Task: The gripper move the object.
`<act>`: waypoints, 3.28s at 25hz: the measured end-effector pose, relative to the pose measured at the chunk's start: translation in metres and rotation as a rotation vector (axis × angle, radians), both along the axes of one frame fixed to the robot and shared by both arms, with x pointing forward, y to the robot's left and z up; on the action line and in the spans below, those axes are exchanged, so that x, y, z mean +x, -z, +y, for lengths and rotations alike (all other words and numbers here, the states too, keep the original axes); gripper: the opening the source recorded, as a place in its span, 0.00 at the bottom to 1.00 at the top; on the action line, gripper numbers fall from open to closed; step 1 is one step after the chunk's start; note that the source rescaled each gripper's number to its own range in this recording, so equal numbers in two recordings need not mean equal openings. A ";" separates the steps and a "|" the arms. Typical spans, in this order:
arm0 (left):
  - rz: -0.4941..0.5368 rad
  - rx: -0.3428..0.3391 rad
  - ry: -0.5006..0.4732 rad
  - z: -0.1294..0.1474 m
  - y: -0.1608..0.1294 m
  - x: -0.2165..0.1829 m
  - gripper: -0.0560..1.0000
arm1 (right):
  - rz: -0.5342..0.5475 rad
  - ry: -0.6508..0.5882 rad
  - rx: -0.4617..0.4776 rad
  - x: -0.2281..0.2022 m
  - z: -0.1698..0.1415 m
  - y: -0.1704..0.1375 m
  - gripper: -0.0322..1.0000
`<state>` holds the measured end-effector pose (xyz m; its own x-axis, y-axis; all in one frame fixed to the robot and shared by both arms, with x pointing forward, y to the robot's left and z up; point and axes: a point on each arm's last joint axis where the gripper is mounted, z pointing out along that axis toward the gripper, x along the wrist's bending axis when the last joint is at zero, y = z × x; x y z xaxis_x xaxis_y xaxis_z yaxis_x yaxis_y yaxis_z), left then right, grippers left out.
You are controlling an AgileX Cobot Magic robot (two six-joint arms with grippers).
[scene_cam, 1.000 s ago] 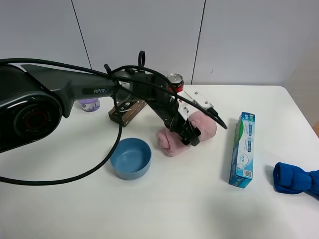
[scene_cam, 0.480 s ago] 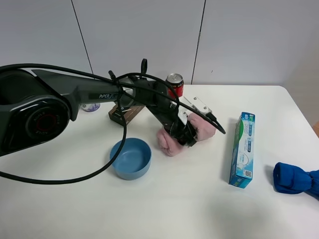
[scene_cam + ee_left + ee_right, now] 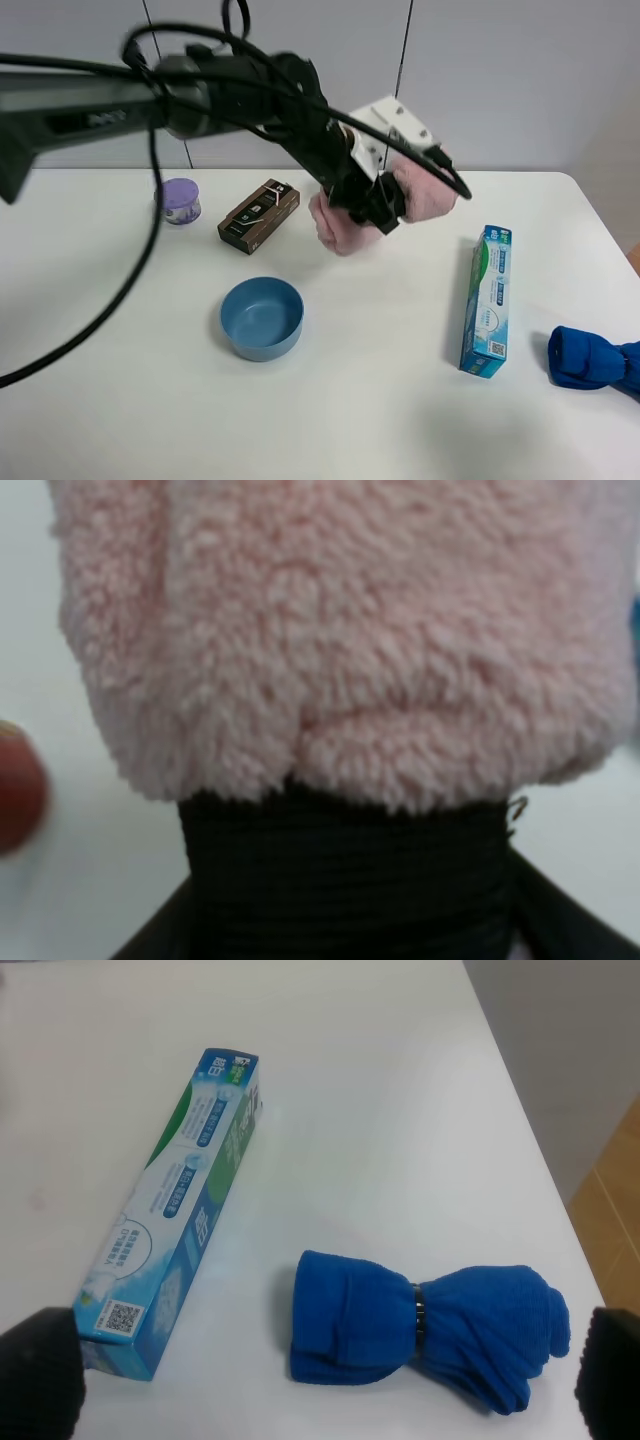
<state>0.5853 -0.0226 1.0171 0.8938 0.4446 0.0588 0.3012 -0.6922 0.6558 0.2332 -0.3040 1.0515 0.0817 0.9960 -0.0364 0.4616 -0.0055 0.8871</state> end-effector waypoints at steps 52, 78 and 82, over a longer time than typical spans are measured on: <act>0.242 -0.037 -1.051 0.266 0.134 -0.073 0.24 | 0.000 0.000 0.000 0.000 0.000 0.000 1.00; 0.097 0.180 -0.809 0.278 -0.033 -0.087 0.98 | 0.000 0.000 0.000 0.000 0.000 0.000 1.00; 0.038 0.188 -0.846 0.300 -0.061 -0.094 0.98 | 0.000 0.000 0.000 0.000 0.000 0.000 1.00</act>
<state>0.4911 0.2778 1.0786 0.2700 0.9467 0.1754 0.7832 -0.3219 0.5319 0.2332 -0.3040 1.0515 0.0817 0.9960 -0.0364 0.4616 -0.0055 0.8871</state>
